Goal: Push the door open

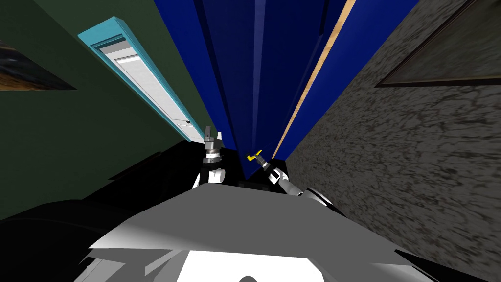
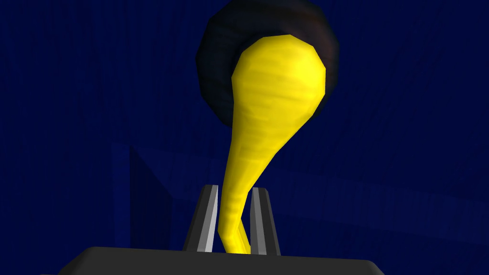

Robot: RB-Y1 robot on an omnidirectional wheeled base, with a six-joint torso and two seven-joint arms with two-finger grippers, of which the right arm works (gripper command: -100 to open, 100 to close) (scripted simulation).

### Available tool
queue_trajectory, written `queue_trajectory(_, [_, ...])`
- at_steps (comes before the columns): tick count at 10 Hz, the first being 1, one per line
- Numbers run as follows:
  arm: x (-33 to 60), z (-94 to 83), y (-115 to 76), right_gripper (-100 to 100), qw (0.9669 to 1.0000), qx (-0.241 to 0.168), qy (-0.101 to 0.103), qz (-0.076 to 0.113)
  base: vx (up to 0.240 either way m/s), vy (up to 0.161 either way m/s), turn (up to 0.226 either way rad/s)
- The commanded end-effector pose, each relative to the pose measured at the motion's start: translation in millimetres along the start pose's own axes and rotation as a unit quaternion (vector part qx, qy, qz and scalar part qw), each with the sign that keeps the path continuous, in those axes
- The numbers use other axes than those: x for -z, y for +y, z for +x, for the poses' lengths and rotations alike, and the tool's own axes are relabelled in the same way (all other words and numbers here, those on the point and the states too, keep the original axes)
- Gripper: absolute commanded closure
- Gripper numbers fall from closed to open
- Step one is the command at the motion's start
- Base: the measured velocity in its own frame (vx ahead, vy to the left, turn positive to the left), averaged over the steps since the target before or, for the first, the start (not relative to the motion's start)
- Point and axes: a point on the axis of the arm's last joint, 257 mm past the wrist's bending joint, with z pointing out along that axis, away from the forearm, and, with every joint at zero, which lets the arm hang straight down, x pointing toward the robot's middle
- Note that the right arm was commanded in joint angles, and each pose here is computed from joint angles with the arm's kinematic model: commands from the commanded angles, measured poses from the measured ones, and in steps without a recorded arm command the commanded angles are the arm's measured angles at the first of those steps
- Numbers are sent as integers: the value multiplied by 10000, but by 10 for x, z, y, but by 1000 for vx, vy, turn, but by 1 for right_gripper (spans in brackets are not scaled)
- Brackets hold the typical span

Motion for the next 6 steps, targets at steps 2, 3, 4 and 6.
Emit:
queue_trajectory(2, [29,51,34,100,9999,8,159,-50,-19,-51,-113])
queue_trajectory(3, [29,51,34,100,9999,8,159,-50,-2,-27,2])
queue_trajectory(4, [29,51,34,100,9999,8,159,-50,3,-1,30])
queue_trajectory(6, [29,51,34,100,9999,8,159,-50,3,-4,15])
